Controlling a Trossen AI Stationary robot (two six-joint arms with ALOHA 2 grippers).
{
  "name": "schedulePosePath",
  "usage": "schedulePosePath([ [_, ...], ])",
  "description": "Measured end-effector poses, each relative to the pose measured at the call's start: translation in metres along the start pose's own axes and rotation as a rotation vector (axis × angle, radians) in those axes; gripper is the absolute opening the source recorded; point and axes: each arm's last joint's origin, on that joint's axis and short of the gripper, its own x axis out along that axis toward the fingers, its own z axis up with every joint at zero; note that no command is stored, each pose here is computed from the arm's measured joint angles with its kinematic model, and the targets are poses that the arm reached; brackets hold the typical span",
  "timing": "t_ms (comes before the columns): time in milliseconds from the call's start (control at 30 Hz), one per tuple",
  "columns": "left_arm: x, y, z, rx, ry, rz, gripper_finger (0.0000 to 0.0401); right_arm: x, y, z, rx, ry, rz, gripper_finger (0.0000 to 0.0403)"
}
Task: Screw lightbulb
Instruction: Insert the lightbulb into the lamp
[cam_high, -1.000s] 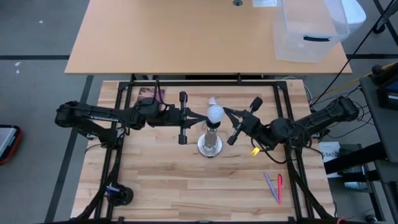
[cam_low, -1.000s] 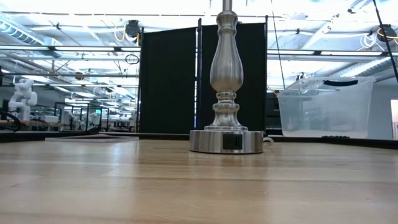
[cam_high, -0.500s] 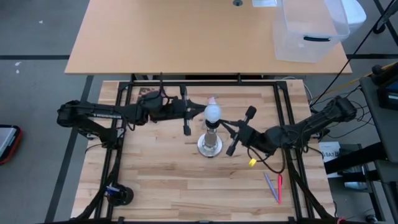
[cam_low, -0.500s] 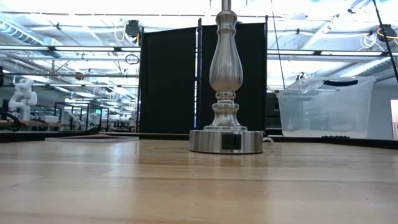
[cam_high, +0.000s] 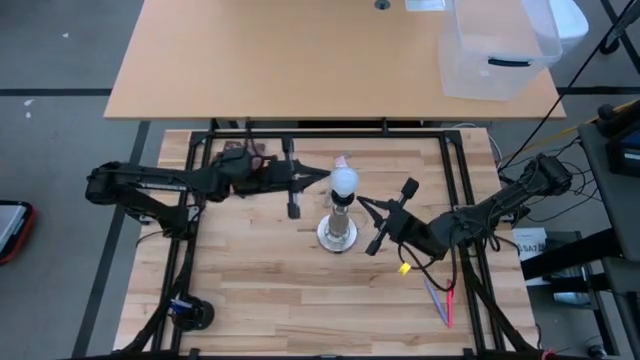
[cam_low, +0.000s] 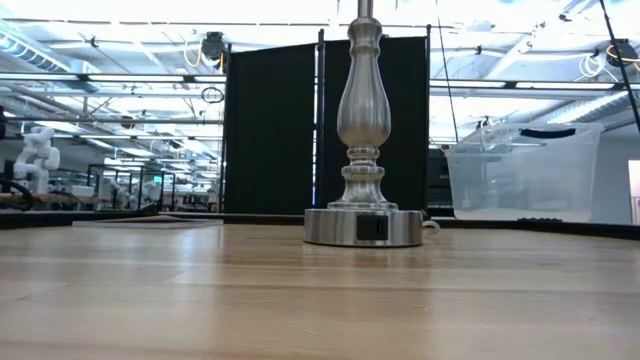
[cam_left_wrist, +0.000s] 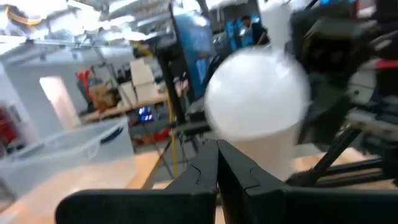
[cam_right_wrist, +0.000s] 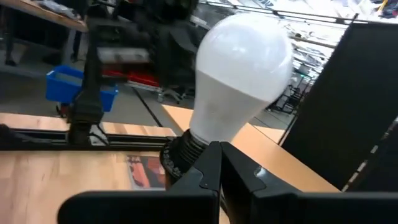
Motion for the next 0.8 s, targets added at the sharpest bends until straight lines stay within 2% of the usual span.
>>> schedulePosePath([
  [300,-0.003,-0.017,0.012,0.022,-0.072,-0.077,0.0002,0.010,-0.014,0.005,-0.018,0.000,-0.130,0.0000],
  [800,0.008,-0.025,0.002,0.017,-0.080,-0.092,0.0002,0.036,-0.036,0.018,0.011,-0.099,-0.113,0.0000],
])
